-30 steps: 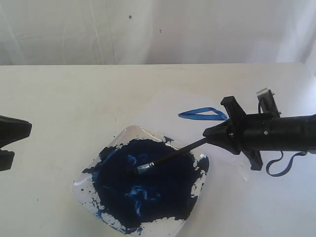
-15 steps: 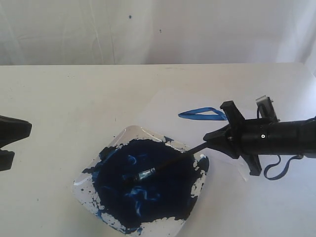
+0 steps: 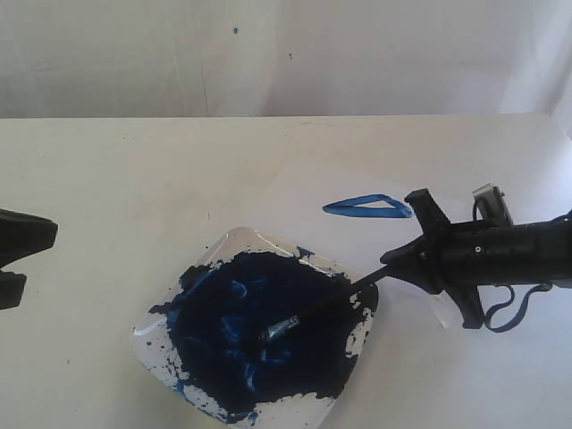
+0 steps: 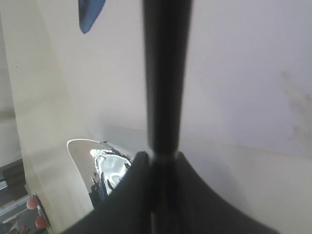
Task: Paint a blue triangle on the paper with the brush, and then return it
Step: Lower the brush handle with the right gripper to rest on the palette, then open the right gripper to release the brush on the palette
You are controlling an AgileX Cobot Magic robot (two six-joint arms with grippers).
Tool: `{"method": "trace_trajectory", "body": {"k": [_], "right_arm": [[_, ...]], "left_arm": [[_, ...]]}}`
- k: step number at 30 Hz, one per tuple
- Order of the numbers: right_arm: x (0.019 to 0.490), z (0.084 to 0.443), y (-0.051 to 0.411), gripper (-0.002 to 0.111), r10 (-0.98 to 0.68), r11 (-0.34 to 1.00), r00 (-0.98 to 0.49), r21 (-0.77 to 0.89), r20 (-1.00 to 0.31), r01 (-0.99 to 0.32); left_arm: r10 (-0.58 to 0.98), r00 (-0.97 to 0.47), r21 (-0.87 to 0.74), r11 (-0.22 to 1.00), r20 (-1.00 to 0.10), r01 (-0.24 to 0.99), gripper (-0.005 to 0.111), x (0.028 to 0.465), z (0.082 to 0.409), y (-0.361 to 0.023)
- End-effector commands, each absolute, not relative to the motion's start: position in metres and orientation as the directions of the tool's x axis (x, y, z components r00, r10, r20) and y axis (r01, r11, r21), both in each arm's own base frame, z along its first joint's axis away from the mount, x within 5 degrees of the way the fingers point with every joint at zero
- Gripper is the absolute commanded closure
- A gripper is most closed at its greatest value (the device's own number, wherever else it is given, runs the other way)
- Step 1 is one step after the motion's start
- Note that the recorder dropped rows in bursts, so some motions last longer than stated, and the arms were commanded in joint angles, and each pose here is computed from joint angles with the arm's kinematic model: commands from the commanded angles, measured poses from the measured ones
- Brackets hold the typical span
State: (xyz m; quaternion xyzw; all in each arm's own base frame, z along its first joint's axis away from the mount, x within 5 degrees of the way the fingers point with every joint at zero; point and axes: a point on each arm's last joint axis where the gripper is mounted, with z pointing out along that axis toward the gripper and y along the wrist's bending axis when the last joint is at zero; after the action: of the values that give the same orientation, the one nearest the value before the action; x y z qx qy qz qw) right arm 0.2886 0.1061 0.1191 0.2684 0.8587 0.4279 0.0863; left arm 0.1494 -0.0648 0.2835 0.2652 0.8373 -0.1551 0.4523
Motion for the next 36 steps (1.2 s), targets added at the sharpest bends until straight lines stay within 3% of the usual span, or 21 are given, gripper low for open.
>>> {"method": "trace_trajectory", "body": {"k": [1, 11, 13, 20, 23, 36], "right_arm": [[0.291, 0.118, 0.105, 0.108, 0.546, 0.505, -0.834, 0.764, 0.078, 0.402], [0.295, 0.12, 0.107, 0.108, 0.55, 0.518, -0.833, 0.76, 0.054, 0.391], [0.294, 0.118, 0.109, 0.102, 0.55, 0.532, -0.834, 0.75, 0.045, 0.392], [0.294, 0.121, 0.111, 0.067, 0.545, 0.534, -0.837, 0.755, 0.038, 0.382], [0.293, 0.126, 0.111, 0.06, 0.534, 0.539, -0.845, 0.761, 0.023, 0.361], [0.233, 0.179, 0.076, 0.059, 0.471, 0.619, -0.876, 0.746, -0.104, 0.244]], "left_arm": [[0.29, -0.453, -0.039, 0.807, -0.843, 0.589, 0.107, 0.146, 0.283, -0.066], [0.29, -0.453, -0.039, 0.807, -0.843, 0.589, 0.107, 0.146, 0.283, -0.066], [0.29, -0.453, -0.039, 0.807, -0.843, 0.589, 0.107, 0.146, 0.283, -0.066], [0.29, -0.453, -0.039, 0.807, -0.843, 0.589, 0.107, 0.146, 0.283, -0.066], [0.29, -0.453, -0.039, 0.807, -0.843, 0.589, 0.107, 0.146, 0.283, -0.066], [0.293, -0.451, -0.036, 0.806, -0.843, 0.591, 0.107, 0.146, 0.283, -0.066]]}}
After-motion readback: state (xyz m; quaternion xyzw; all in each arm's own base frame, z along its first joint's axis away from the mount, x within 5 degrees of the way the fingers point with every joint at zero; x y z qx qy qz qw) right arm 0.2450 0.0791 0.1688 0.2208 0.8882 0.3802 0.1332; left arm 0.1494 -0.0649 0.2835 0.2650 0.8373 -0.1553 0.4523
